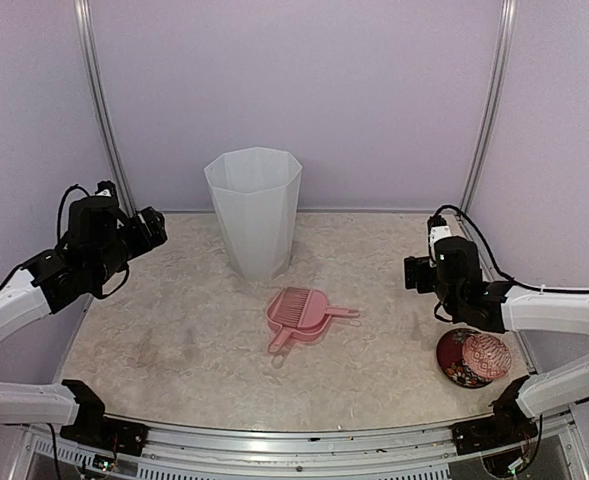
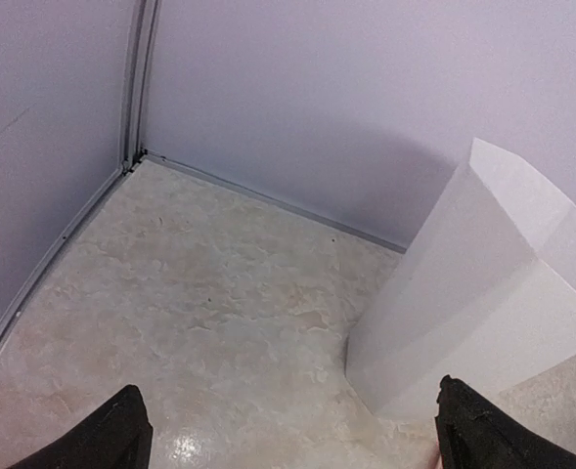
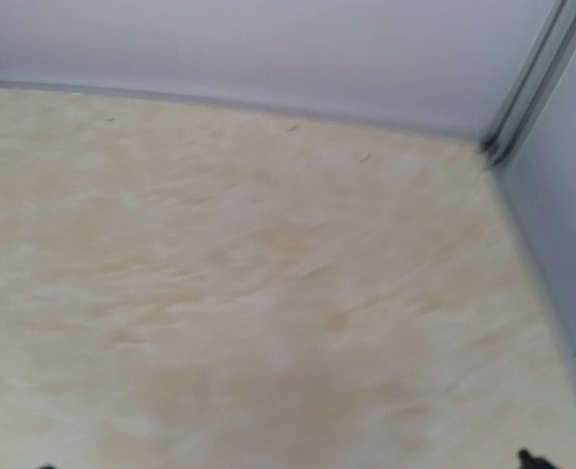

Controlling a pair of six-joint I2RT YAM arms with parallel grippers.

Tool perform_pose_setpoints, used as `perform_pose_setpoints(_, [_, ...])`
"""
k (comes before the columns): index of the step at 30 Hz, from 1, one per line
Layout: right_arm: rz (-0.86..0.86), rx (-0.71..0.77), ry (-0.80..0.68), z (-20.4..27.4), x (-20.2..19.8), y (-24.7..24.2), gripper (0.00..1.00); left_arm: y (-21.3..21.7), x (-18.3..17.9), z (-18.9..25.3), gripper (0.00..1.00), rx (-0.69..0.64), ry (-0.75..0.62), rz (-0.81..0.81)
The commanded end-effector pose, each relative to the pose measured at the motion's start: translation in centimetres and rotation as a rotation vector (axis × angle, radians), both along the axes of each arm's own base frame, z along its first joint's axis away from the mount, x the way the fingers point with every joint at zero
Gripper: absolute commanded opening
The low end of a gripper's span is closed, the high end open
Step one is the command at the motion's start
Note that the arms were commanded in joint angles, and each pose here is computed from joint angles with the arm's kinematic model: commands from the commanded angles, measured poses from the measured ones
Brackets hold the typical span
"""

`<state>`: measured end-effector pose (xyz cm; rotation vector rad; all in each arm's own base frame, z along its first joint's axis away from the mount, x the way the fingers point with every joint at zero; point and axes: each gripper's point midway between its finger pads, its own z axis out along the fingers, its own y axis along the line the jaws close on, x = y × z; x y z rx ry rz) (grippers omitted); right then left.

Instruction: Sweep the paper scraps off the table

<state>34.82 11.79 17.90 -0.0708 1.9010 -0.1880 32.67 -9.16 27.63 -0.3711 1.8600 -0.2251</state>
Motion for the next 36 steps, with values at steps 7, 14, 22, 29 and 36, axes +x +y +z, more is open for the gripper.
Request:
perform_pose_setpoints(7, [0.027, -0.243, -0.173, 1.0, 1.7, -4.8, 1.00, 4.9, 3.0, -0.8, 0.99, 0.285, -0.073, 0.099])
perform_pose_setpoints(14, [0.064, -0.156, -0.251, -1.1, 2.2, -8.4, 1.00, 4.8, 6.1, -4.9, 0.99, 0.384, 0.006, 0.005])
perform_pose_setpoints(22, [0.101, -0.053, -0.298, -1.5, 2.8, -9.9, 1.00, 8.0, 7.2, -7.4, 0.99, 0.360, -0.040, 0.007])
perform_pose_setpoints(29, [0.123, -0.004, -0.349, -2.8, 1.7, -10.1, 1.00, 10.0, 7.5, -10.0, 0.99, 0.328, -0.082, -0.007])
perform_pose_setpoints(36, [0.034, 0.009, -0.345, -2.8, 2.4, -11.6, 1.00, 9.6, 7.9, -11.2, 0.99, 0.344, -0.123, -0.056])
